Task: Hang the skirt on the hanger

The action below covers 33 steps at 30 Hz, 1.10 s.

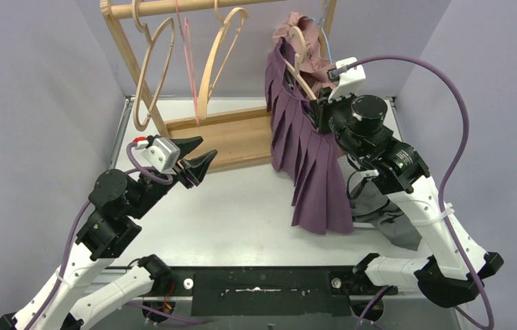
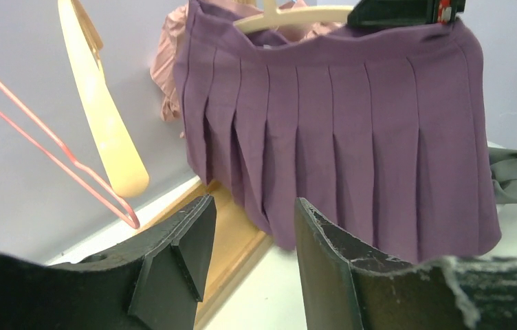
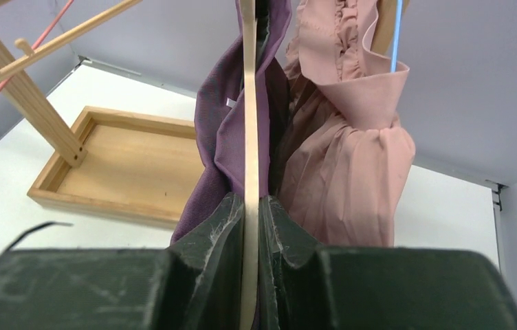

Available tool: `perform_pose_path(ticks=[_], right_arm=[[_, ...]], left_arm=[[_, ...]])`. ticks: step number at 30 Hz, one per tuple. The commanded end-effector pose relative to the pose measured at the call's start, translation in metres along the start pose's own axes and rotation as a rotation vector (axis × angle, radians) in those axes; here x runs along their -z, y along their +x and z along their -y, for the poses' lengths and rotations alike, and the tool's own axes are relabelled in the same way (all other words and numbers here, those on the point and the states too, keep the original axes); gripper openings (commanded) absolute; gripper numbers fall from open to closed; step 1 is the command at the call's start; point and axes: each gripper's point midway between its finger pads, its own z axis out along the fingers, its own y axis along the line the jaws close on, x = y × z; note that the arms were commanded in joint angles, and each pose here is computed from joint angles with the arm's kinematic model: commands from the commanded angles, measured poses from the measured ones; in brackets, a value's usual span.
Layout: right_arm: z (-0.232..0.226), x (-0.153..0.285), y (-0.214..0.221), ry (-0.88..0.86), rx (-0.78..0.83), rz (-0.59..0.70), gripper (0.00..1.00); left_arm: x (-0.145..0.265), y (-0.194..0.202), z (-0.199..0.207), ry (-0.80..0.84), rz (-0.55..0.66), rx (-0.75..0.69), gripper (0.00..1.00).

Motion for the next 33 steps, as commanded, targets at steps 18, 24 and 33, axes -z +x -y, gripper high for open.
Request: perform_pose_path(ticks=[18,24,33], right_arm=[[0.036,-0.033,-0.155,0.12,-0.146,0.493,0.0],[0.048,-0.064,-0.155,0.103,-0.154,0.472,0.0],[0.058,-0.094,-0.138,0.054,-0.179,0.394,0.0]], left_arm=[[-0.007,0.013,0.002,-0.015,0.026,0.087,0.45],[-0.001,0.022,0.002,-0.026,0.011,0.118,0.45],[0.003,0.029,0.001,-0.04,-0.004,0.137,0.45]])
